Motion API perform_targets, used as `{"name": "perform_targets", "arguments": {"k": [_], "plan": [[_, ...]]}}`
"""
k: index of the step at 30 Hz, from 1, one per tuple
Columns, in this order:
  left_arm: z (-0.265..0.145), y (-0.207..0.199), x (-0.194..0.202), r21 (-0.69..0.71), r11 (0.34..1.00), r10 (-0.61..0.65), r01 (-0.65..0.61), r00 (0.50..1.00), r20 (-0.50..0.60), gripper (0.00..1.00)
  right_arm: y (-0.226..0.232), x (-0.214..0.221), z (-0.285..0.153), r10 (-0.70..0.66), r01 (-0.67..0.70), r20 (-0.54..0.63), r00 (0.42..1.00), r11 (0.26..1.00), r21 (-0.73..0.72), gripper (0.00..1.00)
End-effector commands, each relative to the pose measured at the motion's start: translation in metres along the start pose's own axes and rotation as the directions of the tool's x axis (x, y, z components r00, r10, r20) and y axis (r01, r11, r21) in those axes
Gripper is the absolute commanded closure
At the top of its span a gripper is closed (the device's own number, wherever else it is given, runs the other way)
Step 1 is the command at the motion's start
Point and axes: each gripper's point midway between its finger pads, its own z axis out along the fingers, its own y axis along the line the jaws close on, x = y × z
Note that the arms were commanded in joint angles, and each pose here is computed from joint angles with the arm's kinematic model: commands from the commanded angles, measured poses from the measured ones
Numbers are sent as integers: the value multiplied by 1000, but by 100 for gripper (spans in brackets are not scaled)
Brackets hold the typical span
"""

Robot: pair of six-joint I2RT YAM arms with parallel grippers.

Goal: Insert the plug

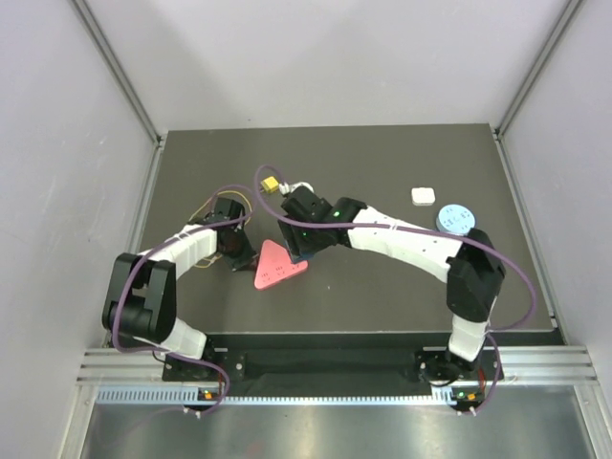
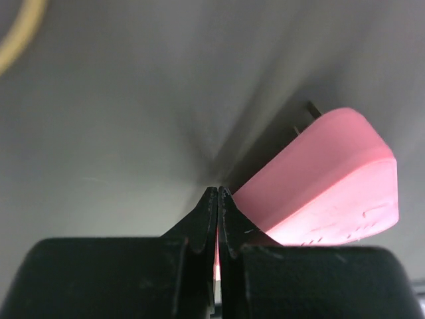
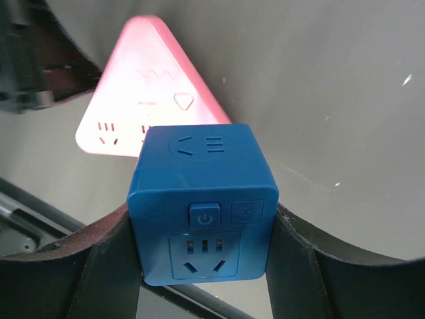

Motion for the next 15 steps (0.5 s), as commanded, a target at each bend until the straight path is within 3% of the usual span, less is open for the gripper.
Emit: {"name": "perform_targets", "arguments": {"k": [1, 7, 9, 11, 13, 15], "plan": [[-5, -27, -8, 136, 991, -5, 4, 1000, 7, 100, 18, -16, -8, 39, -39, 41, 998, 999, -13, 100], [-38, -1, -62, 157, 983, -109, 91, 987, 114, 100, 24, -4, 8, 36, -36, -20, 999, 999, 21, 100], [-45, 4, -68, 188, 975, -142, 121, 985, 102, 100, 24, 2, 10, 21, -20, -34, 999, 1000, 14, 100], [-52, 5, -71, 222, 968, -136, 113, 987, 89, 73, 24, 4, 11, -5, 6, -41, 999, 1000, 5, 100], [-55, 7, -68, 205, 975, -99, 83, 993, 70, 55, 24, 4, 11, -24, 24, -38, 999, 1000, 0, 100], [-57, 9, -66, 201, 976, -94, 79, 993, 66, 50, 22, 5, 13, -34, 34, -45, 998, 999, 4, 100]]}}
